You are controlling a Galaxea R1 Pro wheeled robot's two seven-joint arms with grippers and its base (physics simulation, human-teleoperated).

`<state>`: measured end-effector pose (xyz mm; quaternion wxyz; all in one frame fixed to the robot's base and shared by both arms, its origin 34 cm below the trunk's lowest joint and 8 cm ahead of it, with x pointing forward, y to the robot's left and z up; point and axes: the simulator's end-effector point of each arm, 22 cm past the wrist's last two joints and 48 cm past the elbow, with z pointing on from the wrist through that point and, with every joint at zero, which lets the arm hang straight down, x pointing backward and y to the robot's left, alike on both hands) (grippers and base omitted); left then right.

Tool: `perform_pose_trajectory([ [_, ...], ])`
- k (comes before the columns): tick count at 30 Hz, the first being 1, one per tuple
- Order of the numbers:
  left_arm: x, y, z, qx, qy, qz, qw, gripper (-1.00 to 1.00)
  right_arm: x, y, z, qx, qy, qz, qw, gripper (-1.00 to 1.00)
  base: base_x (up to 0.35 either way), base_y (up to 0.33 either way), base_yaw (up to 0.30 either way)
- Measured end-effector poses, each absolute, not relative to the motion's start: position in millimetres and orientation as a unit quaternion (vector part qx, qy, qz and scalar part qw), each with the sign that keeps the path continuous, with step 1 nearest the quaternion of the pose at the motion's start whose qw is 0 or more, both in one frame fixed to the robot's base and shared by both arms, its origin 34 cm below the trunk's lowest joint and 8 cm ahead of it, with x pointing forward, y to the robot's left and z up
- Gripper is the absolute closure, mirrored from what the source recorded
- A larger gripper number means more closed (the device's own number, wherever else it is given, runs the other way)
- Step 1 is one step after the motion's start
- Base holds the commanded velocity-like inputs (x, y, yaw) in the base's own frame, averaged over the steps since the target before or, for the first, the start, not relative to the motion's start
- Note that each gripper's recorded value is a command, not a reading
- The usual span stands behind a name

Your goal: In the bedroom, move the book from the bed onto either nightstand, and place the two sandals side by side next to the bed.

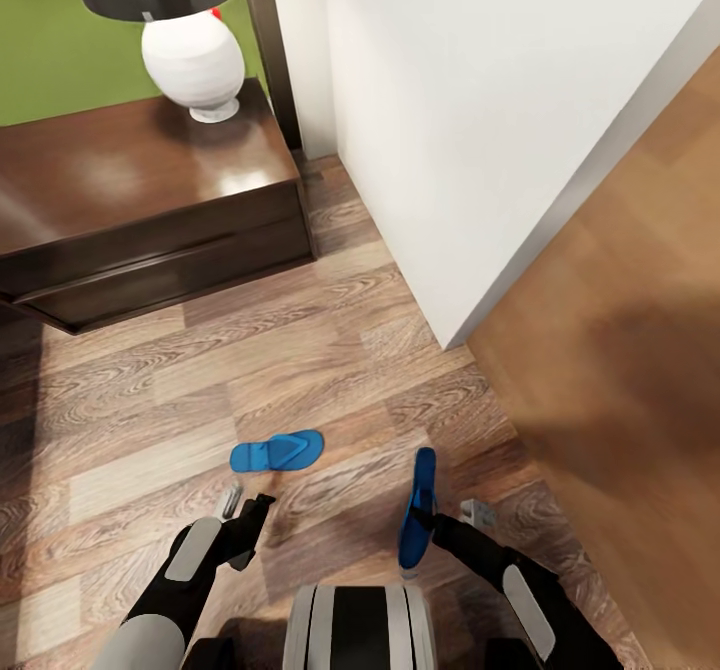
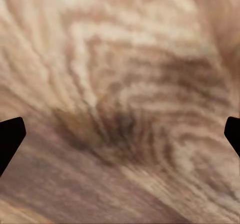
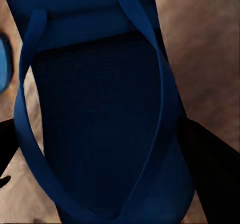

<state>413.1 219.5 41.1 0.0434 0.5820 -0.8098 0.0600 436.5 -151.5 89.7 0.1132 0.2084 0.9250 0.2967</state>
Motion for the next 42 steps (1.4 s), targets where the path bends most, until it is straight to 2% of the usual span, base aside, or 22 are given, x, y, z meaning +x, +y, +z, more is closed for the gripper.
perform_pose_trajectory([
  [4, 406, 220, 35, 0.582, -0.81, 0.055, 0.05, -1.0, 490, -146, 118, 0.217, 0.906, 0.329, 0.155, 1.0, 0.0, 0.0, 0.0],
  [10, 395, 220, 27, 0.582, -0.809, 0.048, 0.059, -1.0, 517, -143, 133, 0.234, 0.889, 0.351, 0.178, 1.0, 0.0, 0.0, 0.0],
  [19, 390, 219, 23, 0.582, -0.809, 0.046, 0.063, -1.0, 554, -154, 159, 0.403, 0.785, 0.426, 0.202, 1.0, 0.0, 0.0, 0.0],
  [25, 392, 218, 23, 0.581, -0.81, 0.048, 0.062, -1.0, 559, -157, 163, 0.427, 0.765, 0.437, 0.203, 1.0, 0.0, 0.0, 0.0],
  [31, 463, 235, 47, 0.571, -0.817, 0.078, -0.003, -1.0, 560, -157, 164, 0.43, 0.763, 0.438, 0.204, 1.0, 0.0, 0.0, 0.0],
  [42, 510, 253, 72, 0.565, -0.821, 0.067, -0.042, -1.0, 560, -155, 164, 0.43, 0.762, 0.439, 0.204, 1.0, 0.0, 0.0, 0.0],
])
